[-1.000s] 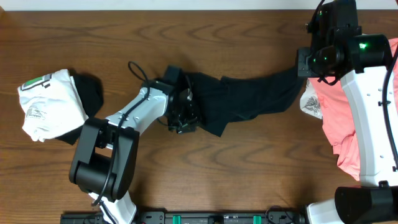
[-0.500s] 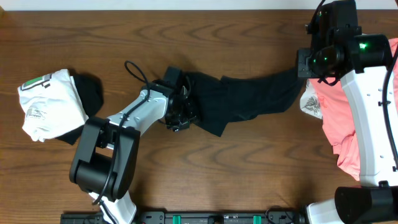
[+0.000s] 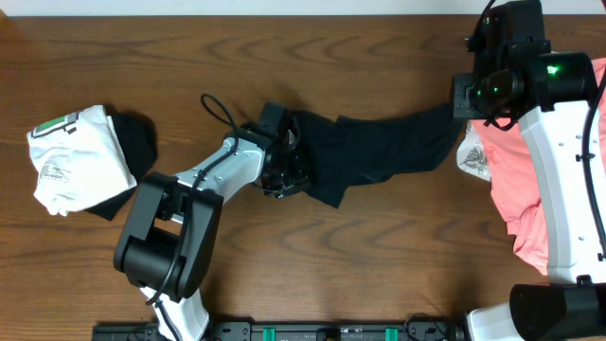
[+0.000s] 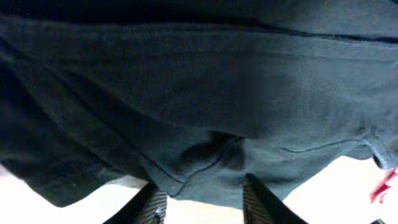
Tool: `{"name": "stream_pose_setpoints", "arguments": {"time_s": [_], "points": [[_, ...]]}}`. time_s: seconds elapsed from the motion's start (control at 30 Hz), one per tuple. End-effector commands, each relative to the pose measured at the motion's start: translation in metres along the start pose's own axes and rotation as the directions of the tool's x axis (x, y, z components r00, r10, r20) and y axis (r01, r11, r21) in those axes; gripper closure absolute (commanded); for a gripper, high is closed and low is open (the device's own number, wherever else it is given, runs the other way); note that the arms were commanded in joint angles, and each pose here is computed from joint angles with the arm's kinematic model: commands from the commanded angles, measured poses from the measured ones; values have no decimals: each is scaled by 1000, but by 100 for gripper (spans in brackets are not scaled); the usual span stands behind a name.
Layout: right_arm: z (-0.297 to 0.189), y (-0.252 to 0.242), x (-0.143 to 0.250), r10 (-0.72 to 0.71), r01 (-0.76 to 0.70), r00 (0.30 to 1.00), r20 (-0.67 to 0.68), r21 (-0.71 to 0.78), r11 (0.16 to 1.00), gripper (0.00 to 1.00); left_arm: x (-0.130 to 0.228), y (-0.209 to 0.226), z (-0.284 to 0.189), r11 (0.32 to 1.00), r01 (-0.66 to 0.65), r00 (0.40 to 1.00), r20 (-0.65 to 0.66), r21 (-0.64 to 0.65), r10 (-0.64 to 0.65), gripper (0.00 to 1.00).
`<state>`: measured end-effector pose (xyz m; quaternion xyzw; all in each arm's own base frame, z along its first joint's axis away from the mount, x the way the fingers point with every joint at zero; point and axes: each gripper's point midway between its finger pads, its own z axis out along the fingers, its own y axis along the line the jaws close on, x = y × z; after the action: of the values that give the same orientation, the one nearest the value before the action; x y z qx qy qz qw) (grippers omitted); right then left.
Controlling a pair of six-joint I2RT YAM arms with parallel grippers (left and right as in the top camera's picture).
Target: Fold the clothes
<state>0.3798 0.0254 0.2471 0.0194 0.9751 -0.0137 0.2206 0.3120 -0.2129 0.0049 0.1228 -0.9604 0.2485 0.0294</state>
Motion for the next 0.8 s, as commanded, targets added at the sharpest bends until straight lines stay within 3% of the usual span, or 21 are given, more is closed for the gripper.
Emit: {"name": "stream_pose_setpoints", "arguments": {"time_s": [0.0,0.17,0.27,0.37,0.6,0.77], "points": [[1,-4,1,-2,2,1000,-5,4,1000,99,4,14,12,999,19,1000,-21,-43,-20,64],[1,-4,0,-2,2,1000,-4,4,1000,99,3,13,12,999,16,1000,-17,-40,-17,72],[1,-4,1,-2,2,1000,-5,4,1000,99,0,11,12,999,5,1000,-8,-32,-5,87],[1,-4,1,-2,2,1000,-5,4,1000,99,-4,7,12,1000,-22,1000,9,-18,22,94],[1,-4,1,-2,2,1000,-5,4,1000,99,-11,-2,0,996,-88,994,58,-7,88,94],[1,-4,0,-2,2,1000,-4,4,1000,99,-21,-15,-45,988,-147,968,199,-43,153,94]]}}
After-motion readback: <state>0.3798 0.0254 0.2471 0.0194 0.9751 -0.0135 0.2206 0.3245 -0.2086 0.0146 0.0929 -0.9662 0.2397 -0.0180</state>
